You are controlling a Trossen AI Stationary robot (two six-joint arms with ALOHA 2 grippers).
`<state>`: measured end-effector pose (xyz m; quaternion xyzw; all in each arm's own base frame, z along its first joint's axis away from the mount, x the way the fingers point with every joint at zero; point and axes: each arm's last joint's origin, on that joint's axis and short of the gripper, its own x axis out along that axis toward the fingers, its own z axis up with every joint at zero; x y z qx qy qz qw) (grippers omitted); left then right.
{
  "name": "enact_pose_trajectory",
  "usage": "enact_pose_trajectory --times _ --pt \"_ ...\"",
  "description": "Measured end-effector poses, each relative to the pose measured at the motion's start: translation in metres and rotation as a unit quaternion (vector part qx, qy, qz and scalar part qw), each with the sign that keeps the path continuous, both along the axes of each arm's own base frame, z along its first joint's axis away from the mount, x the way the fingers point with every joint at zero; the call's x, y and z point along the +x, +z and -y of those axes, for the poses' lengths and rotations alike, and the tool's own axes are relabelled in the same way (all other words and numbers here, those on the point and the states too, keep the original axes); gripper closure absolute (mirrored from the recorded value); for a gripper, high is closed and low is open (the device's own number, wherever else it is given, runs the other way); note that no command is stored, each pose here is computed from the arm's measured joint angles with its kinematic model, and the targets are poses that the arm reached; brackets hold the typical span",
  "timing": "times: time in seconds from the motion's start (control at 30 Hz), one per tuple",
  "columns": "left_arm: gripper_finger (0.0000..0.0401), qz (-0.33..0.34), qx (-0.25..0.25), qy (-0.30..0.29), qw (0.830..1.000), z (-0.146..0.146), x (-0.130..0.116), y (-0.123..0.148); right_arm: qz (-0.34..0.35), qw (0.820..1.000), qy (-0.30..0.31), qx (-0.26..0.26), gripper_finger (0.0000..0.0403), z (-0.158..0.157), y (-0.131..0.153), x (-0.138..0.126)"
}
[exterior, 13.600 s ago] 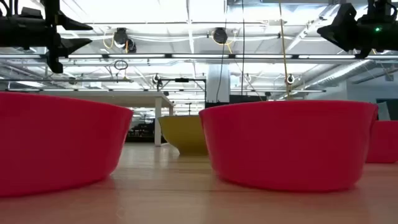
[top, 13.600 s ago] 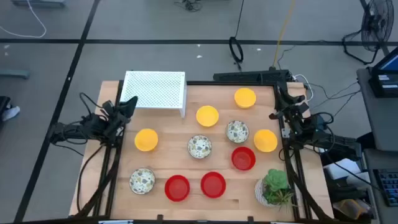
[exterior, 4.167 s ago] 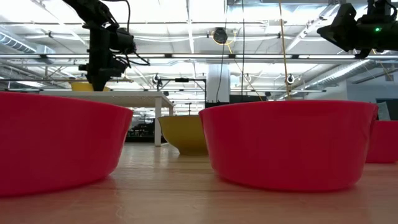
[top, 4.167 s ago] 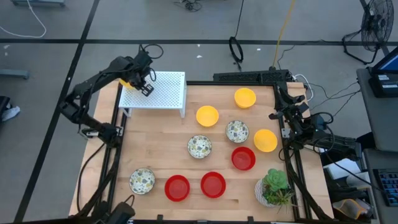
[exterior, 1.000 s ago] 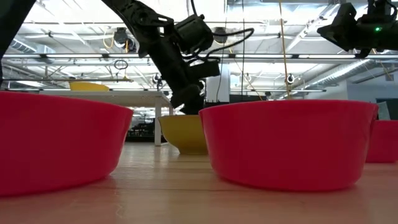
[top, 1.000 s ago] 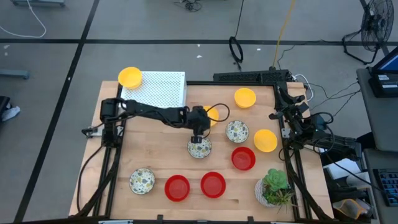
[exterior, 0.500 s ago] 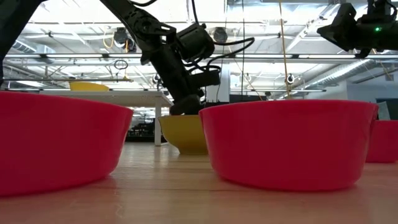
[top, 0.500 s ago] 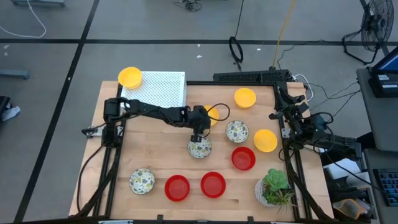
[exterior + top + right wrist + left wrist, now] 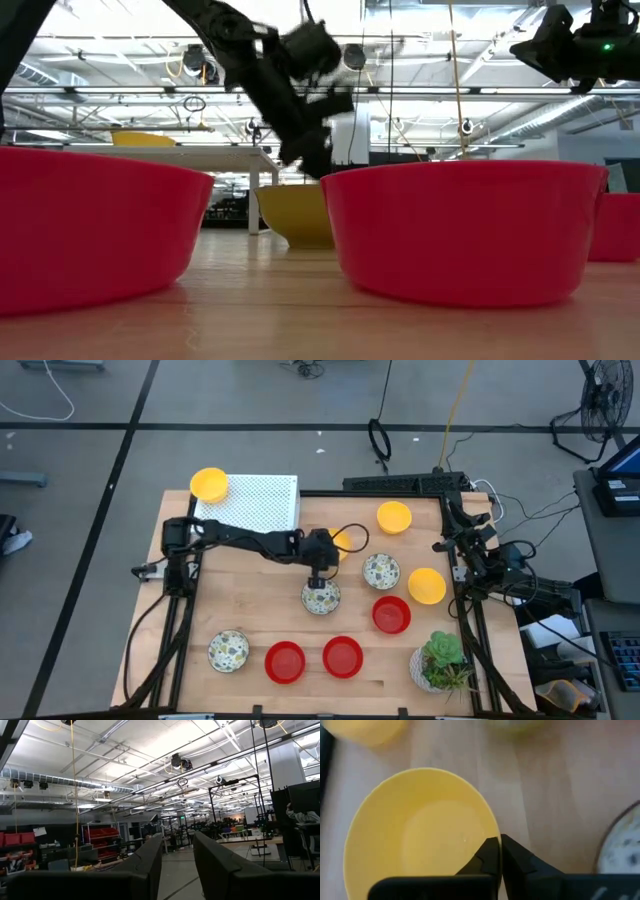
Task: Pick & Place Mini bowls
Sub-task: Stack the yellow bowl on top of the other yellow bowl on the shelf
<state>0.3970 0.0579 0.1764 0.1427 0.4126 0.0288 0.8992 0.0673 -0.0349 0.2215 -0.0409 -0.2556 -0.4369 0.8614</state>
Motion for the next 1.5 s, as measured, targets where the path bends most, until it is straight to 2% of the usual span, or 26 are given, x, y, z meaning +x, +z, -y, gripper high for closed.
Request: enact_pose_trajectory --times 0.1,0.27,0.4,0.5,0.6,0.7,0.83,0.9,1.07,1.23,1.5 --pt "0.0392 0.059 0.010 -0.005 0.998 0.004 -0.001 0.028 0.000 1.000 0.000 0.000 0.0300 0.000 0.000 0.000" --pt "0.0395 0.158 0.045 -0.034 0.986 0.014 -0.012 0.083 -0.005 1.000 -0.001 0.002 0.0300 0.000 -0.001 0.001" --pt "0.0391 0.181 0.075 -0.039 0.980 0.022 -0.030 0.115 -0.012 1.000 -0.001 0.004 0.0300 0.001 -0.002 0.002" --pt "0.0386 0.166 0.124 0.004 0.978 0.024 -0.048 0.134 -0.016 1.000 0.000 0.005 0.0300 0.001 -0.002 0.003" --pt "0.0390 0.139 0.185 0.083 0.969 0.022 -0.070 0.150 -0.019 1.000 0.000 0.005 0.0300 0.001 -0.003 0.003" --pt "0.0395 0.110 0.227 0.163 0.954 0.021 -0.093 0.162 -0.024 1.000 -0.001 0.007 0.0300 0.001 -0.003 0.004" --pt "0.0387 0.073 0.255 0.243 0.933 0.023 -0.123 0.171 -0.028 1.000 0.000 0.007 0.0300 0.001 -0.004 0.004" --pt "0.0384 0.061 0.255 0.274 0.925 0.024 -0.137 0.173 -0.033 0.999 0.000 0.009 0.0300 0.001 -0.005 0.005" --pt "0.0395 0.032 0.220 0.340 0.914 0.024 -0.171 0.173 -0.038 0.999 0.000 0.010 0.0300 0.001 -0.005 0.006" --pt "0.0384 0.003 0.207 0.418 0.884 0.014 -0.202 0.172 -0.041 0.999 0.000 0.011 0.0300 0.002 -0.006 0.006" --pt "0.0395 -0.044 0.163 0.523 0.835 -0.019 -0.228 0.168 -0.042 0.999 0.000 0.011 0.0300 0.002 -0.006 0.006"
